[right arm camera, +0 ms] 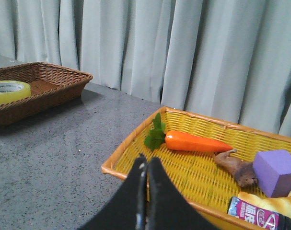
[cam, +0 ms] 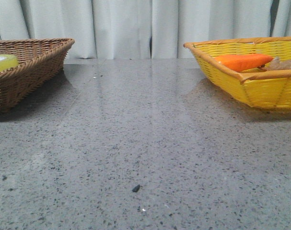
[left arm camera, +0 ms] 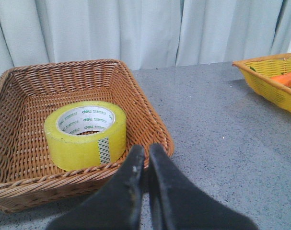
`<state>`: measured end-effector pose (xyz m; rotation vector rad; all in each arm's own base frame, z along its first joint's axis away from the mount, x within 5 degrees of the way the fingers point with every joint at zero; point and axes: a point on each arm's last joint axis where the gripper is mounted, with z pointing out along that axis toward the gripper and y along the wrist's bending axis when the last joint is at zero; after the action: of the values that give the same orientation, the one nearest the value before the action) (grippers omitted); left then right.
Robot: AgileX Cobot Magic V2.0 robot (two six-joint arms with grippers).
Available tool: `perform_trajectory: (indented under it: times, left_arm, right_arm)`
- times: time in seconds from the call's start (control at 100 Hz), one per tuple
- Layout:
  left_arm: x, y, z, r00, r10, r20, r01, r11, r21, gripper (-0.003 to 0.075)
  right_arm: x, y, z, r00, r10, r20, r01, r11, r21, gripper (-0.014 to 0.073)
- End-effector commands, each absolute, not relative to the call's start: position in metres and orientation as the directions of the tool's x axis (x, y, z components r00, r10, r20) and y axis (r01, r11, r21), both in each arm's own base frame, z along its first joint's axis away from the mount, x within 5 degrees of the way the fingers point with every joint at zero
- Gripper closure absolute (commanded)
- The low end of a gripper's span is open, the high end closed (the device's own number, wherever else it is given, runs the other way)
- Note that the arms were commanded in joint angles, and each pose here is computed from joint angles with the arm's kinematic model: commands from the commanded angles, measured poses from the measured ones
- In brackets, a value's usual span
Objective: Transfer tape with both arms
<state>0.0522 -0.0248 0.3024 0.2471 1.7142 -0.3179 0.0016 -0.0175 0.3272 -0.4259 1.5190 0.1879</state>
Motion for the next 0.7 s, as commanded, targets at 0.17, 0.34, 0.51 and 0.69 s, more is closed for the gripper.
perform_trajectory:
  times: [0.17, 0.34, 0.51, 0.69]
  left_arm:
    - [0.055, -0.023, 0.312, -0.090, -0.067, -0.994, 0.321, 0.943, -0.093, 0.0741]
    - [0.062, -0.017, 0.288, -0.003, 0.017, -1.000, 0.251, 0.968, 0.016, 0.0741]
    - [0.054, -0.011, 0.244, 0.128, 0.153, -0.980, 0.176, 0.969, 0.174, 0.0741]
    - [0.053, -0.010, 0.201, -0.048, 0.003, -0.999, 0.179, 0.984, -0.005, 0.0741]
  right_arm:
    - [-0.002, -0.020, 0.339, 0.147, -0.122, -0.982, -0.368, 0.915, -0.168, 0.0662]
    - [-0.002, -0.020, 0.339, 0.147, -0.122, -0.982, -0.368, 0.915, -0.168, 0.0662]
    - [-0.002, -0.020, 0.339, 0.147, -0.122, -0.982, -0.368, 0.915, -0.168, 0.0662]
    - [-0.002, -0.020, 0.339, 0.147, -0.122, -0.982, -0.368, 0.915, -0.168, 0.0662]
